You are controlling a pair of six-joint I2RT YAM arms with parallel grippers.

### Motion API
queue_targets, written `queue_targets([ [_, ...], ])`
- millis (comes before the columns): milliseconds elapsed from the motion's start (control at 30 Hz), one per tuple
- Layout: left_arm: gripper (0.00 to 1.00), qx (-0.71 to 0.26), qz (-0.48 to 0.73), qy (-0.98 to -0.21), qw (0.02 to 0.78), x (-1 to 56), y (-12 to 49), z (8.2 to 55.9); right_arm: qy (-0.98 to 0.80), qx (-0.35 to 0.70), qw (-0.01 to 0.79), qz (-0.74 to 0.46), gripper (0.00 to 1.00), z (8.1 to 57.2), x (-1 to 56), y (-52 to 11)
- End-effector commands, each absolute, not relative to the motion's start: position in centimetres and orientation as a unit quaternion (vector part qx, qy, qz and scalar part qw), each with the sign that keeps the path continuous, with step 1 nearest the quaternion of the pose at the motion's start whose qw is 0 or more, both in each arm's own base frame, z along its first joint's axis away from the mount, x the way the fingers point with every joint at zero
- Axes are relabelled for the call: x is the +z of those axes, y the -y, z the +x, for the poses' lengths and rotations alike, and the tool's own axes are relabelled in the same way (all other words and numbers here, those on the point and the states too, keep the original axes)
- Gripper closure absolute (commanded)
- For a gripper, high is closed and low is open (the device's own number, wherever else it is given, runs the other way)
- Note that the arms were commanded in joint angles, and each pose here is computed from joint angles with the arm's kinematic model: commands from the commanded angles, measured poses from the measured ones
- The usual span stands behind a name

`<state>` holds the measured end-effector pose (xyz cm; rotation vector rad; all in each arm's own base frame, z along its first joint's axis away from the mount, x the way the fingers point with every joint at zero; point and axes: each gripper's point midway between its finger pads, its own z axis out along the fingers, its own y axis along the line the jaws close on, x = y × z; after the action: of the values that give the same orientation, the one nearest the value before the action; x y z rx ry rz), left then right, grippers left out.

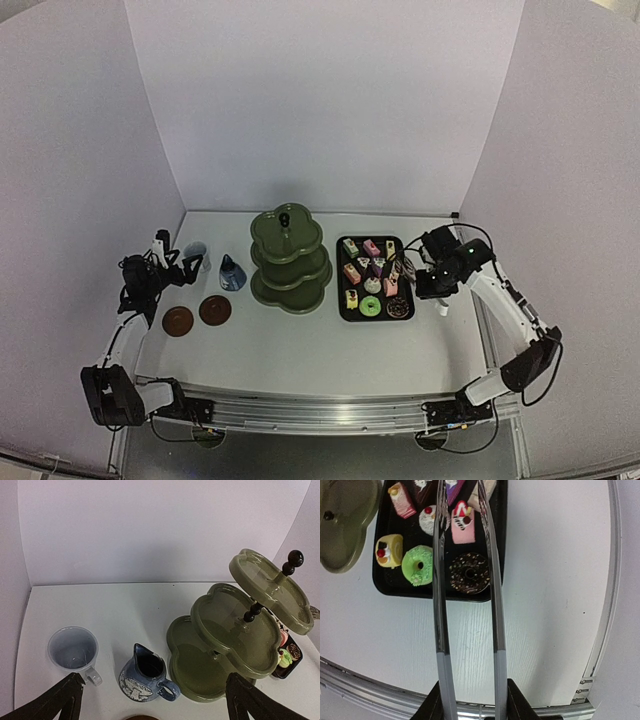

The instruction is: Serve the afternoon tea

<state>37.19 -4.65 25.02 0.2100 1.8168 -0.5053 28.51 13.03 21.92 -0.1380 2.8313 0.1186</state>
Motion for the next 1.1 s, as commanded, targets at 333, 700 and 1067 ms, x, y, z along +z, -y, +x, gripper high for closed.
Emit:
queue_targets([
  [333,0.00,-0.224,0.101,-0.757,0.605,26.9,5.1,37.1,-0.986,0.045,0.122,-0.100,0.67,26.5,18.5,-18.0],
  [700,0.00,-0.223,0.100,-0.759,0.603,27.0,5.1,36.7,-0.990,0.040,0.076,-0.115,0.66,27.1,14.9,-19.2],
  [1067,0.00,-0.225,0.102,-0.759,0.602,26.9,5.2,36.9,-0.991,0.024,0.051,-0.119,0.64,26.6,13.1,-18.8],
])
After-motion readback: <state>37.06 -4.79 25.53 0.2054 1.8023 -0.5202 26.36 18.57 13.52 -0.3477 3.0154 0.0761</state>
